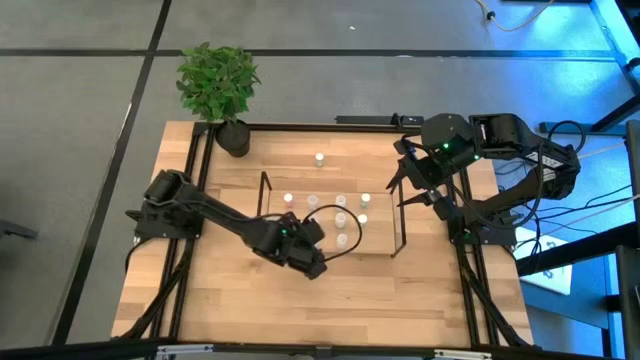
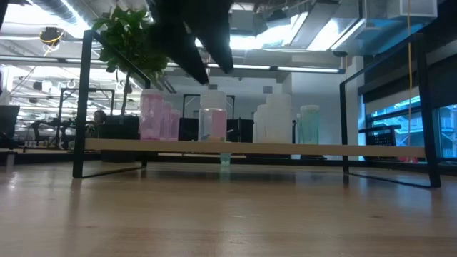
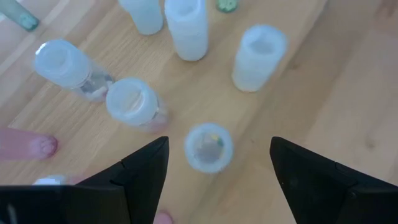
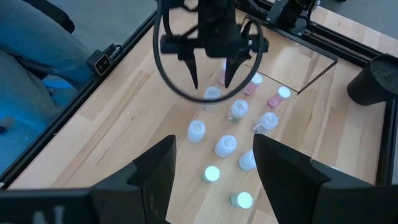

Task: Pick and place medicine bottles onto shelf by color
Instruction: Put the blue pill bottle on the shelf aligned with the other blue pill bottles

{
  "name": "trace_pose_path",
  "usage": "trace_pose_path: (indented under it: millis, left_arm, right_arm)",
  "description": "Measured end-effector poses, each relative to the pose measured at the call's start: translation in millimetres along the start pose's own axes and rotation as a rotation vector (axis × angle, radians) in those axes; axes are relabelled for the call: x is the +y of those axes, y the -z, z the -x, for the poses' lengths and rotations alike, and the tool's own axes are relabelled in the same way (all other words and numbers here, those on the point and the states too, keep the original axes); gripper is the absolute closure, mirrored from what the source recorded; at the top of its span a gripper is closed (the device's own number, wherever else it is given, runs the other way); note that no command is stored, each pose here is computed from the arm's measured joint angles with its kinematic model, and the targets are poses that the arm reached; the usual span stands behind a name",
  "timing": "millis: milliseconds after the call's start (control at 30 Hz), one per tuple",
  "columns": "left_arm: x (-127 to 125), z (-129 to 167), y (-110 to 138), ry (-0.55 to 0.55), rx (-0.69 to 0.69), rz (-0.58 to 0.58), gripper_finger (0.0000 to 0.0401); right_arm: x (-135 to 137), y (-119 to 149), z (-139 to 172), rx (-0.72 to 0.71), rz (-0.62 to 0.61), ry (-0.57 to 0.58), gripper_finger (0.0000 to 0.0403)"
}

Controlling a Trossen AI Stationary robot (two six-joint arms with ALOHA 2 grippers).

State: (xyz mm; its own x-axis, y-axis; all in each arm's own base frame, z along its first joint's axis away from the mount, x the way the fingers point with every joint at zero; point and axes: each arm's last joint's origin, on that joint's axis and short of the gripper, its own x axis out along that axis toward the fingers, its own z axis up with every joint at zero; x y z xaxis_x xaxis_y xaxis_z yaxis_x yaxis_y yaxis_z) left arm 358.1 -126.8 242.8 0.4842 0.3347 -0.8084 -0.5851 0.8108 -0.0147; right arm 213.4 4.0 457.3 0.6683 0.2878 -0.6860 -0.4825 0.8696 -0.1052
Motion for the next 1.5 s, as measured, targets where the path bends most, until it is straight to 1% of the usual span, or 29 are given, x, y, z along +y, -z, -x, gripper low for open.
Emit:
trace_pose_path:
  millis: [167,367,500,600,733,867,967,1100,1267,1333,1400,1500]
  left_arm:
    - [6,26,-3,0.039,-0.018,-0.006,0.0128]
    - [22,64,-15,0.106,-0.09,-0.012,0.0127]
    - [35,85,-21,0.116,-0.142,-0.019,0.0129]
    - [42,95,-24,0.099,-0.183,-0.047,0.0129]
    - [49,98,-24,0.05,-0.194,-0.085,0.013]
    - [58,94,-24,-0.017,-0.16,-0.118,0.013]
    - [62,91,-26,-0.044,-0.151,-0.091,0.013]
    - [64,91,-29,-0.079,-0.183,-0.09,0.013]
    - [64,92,-27,-0.08,-0.185,-0.095,0.013]
    - [63,92,-26,-0.078,-0.186,-0.098,0.013]
    - [61,93,-25,-0.071,-0.187,-0.095,0.013]
    - [57,97,-20,-0.059,-0.194,-0.078,0.013]
  right_arm:
    - [0,0,0,-0.003,0.002,0.002,0.0186]
    - [0,-1,0,-0.006,0.002,0.003,0.0186]
    - [0,-1,0,-0.006,0.002,0.003,0.0186]
    - [0,-1,0,-0.007,0.002,0.003,0.0186]
    - [0,-1,0,-0.007,0.003,0.004,0.0186]
    - [0,-1,0,-0.007,0.002,0.004,0.0186]
    - [0,-1,0,-0.008,0.003,0.004,0.0186]
    - [-2,-4,-1,-0.036,0.01,0.017,0.0186]
    - [-3,-6,-2,-0.045,0.014,0.023,0.0186]
    - [-6,-8,-3,-0.054,0.017,0.062,0.0186]
    - [-11,-10,-7,-0.039,0.004,0.136,0.0186]
    - [-19,-10,-19,0.034,-0.008,0.232,0.0186]
